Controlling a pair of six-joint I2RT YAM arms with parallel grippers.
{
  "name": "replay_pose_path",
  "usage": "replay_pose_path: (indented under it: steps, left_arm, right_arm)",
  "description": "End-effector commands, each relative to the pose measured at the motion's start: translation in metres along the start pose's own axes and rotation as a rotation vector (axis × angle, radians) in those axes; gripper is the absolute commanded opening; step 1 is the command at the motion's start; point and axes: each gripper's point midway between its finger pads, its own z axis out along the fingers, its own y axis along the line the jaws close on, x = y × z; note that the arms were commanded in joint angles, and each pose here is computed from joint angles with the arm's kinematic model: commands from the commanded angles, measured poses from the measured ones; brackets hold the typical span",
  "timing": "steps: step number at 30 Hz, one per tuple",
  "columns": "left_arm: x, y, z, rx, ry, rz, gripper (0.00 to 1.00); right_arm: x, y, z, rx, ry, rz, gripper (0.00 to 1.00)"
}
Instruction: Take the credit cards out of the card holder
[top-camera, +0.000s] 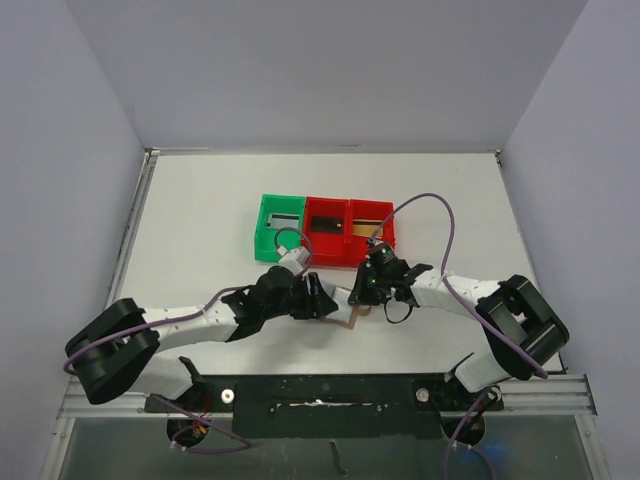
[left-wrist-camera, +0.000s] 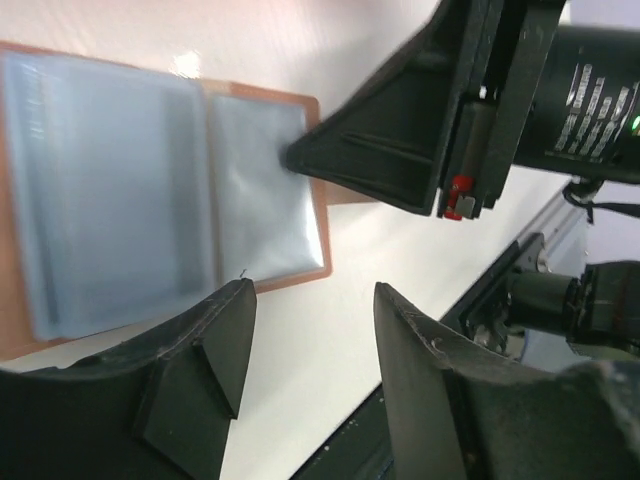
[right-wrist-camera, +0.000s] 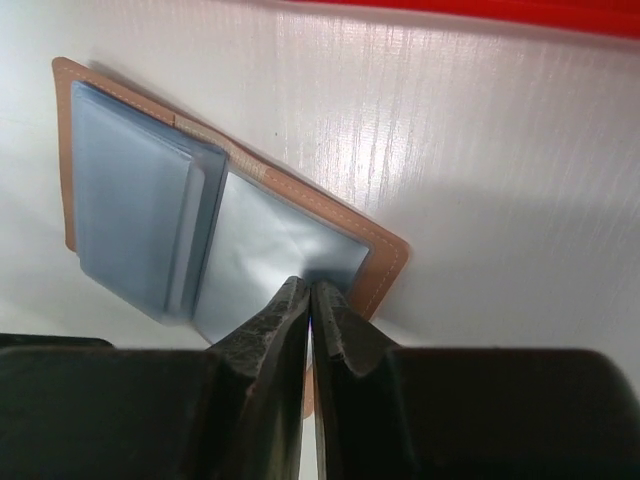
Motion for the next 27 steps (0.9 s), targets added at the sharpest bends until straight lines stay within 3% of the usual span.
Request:
replay_pose_path:
  steps: [1,6,14,27]
  left_arm:
    - [-0.031,0.021,-0.018,-0.118,-0.093,0.043,0.51]
    - [-0.050,0.042,-0.025,-0.143,-0.115,0.010,0.55]
    - [-0.046,0.046,-0.017,-0.139,-0.078,0.012,0.55]
    - [-0.035,0.048,-0.006,-0.092,-0.041,-0.028,0.47]
  right_arm:
    - [0.002,-0.008,0.003,0.026,-0.023,-0.031,0.09]
    - [0.005,-0.009,0.006,0.027,-0.014,-0.044,0.09]
    - [0.002,-0.007,0.005,0.021,-0.021,-0.047,0.09]
    - [0.003,-0.005,0.006,0.011,-0.017,-0.044,0.09]
